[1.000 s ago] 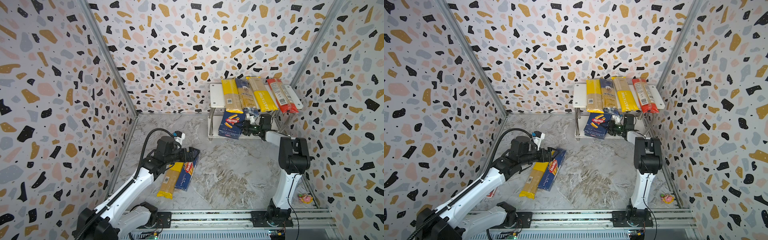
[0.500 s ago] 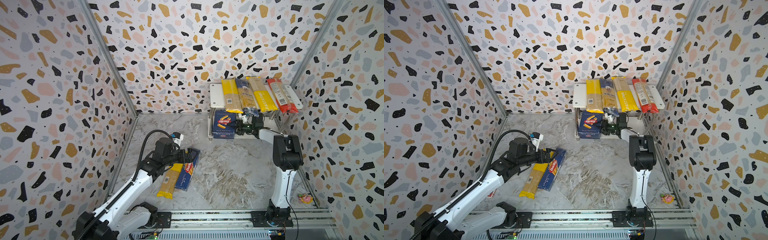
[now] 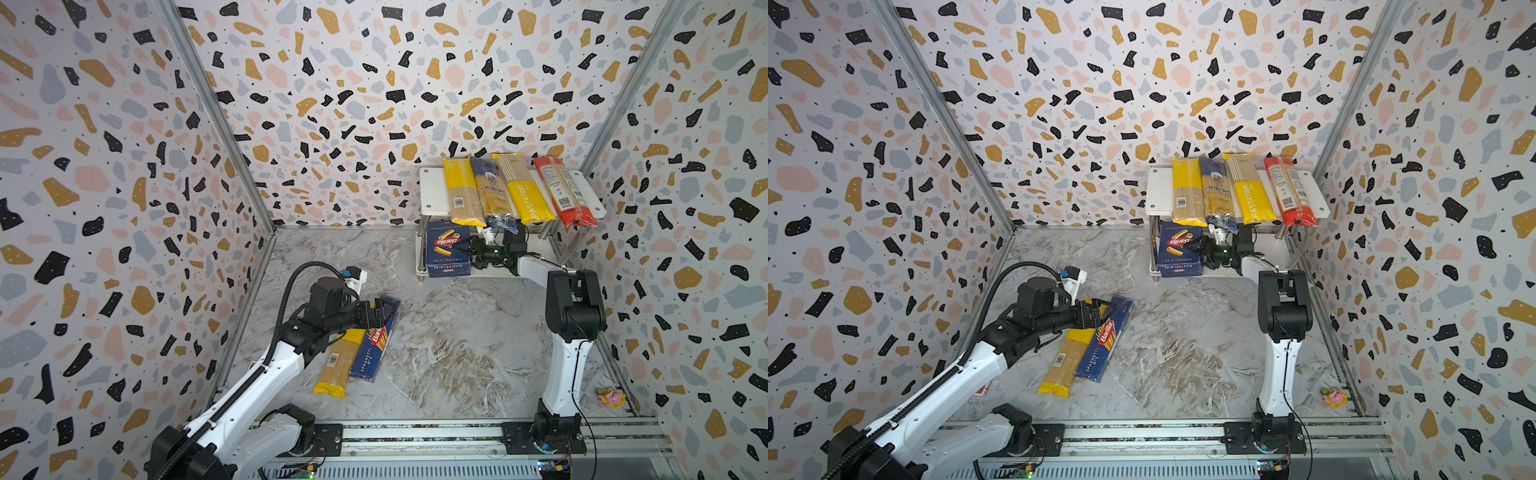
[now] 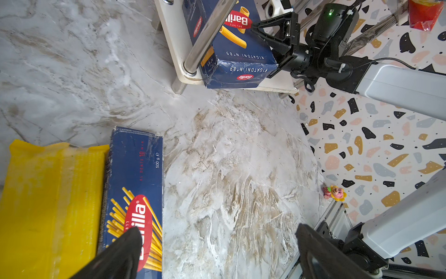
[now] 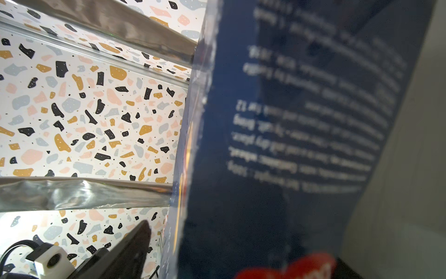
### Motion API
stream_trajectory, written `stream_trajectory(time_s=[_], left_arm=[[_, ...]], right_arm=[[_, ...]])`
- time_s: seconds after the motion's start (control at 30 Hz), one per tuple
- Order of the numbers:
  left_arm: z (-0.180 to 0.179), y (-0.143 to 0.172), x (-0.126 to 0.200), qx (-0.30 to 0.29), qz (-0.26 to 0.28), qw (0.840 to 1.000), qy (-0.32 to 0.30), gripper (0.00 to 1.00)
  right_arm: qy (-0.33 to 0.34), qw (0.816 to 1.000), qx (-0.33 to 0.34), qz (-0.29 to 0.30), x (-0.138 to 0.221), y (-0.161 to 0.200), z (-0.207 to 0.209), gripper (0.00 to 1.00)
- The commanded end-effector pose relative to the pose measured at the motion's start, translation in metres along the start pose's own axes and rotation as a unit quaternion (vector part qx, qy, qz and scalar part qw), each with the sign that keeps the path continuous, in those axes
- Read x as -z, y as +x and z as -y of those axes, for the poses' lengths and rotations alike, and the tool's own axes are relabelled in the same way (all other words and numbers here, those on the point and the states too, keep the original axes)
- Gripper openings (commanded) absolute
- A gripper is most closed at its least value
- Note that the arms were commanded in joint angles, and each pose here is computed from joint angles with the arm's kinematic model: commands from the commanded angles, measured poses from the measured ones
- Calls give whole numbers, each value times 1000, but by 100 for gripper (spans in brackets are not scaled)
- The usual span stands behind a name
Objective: Arrange pasta packages on shelves
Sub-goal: Place the pasta box on the shelf, then rotate the pasta box at the center of the table.
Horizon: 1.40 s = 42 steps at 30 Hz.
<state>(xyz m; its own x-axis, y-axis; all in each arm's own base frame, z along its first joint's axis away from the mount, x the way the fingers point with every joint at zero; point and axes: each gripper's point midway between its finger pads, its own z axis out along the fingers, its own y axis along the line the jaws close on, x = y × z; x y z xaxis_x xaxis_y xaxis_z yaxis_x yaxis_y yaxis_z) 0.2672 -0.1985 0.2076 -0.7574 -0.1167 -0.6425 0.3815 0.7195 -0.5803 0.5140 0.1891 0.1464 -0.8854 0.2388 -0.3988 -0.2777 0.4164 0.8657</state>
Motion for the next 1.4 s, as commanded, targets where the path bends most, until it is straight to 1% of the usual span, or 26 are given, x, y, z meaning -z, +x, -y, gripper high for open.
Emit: stream_trajectory(time_s=[0.0,0.1,0.2,0.47,0.67,0.73,0.83,0.9,1.0,1.1,1.2,1.3,1.37], left_arm=[[5,-5,2,-5,14,1000,19,99],[10,-2,1,-4,11,999,36,99],[11,0,1,1,8,999,41,99],[16,-2,8,-8,17,999,48,99],[14,-2,8,-7,17,999,40,99],[9,-1,8,-2,16,1000,26,99],[-7,3,7,8,14,1000,-12,99],[-20,10,5,18,8,999,-40,99],[-33,20,3,28,-3,998,-64,100],[-37,24,3,44,-2,997,-71,100],[-42,33,2,69,2,995,-72,98],[-50,48,0,91,-8,993,-76,96],[-56,56,2,102,-9,991,-84,95]], right_arm=[[-12,997,71,27,25,-18,-48,93],[5,997,74,38,34,-18,-48,99],[5,996,74,47,43,-18,-50,99],[29,994,77,67,59,-25,-52,99],[46,996,52,52,59,-15,-38,99],[53,997,42,45,61,-6,-33,99],[57,997,40,39,66,11,-34,99],[66,996,37,39,73,22,-33,99],[76,995,44,39,85,38,-40,99],[79,996,41,25,92,59,-46,99],[85,995,46,30,105,82,-54,99],[81,995,51,25,111,112,-65,99],[77,995,59,12,106,138,-78,100]])
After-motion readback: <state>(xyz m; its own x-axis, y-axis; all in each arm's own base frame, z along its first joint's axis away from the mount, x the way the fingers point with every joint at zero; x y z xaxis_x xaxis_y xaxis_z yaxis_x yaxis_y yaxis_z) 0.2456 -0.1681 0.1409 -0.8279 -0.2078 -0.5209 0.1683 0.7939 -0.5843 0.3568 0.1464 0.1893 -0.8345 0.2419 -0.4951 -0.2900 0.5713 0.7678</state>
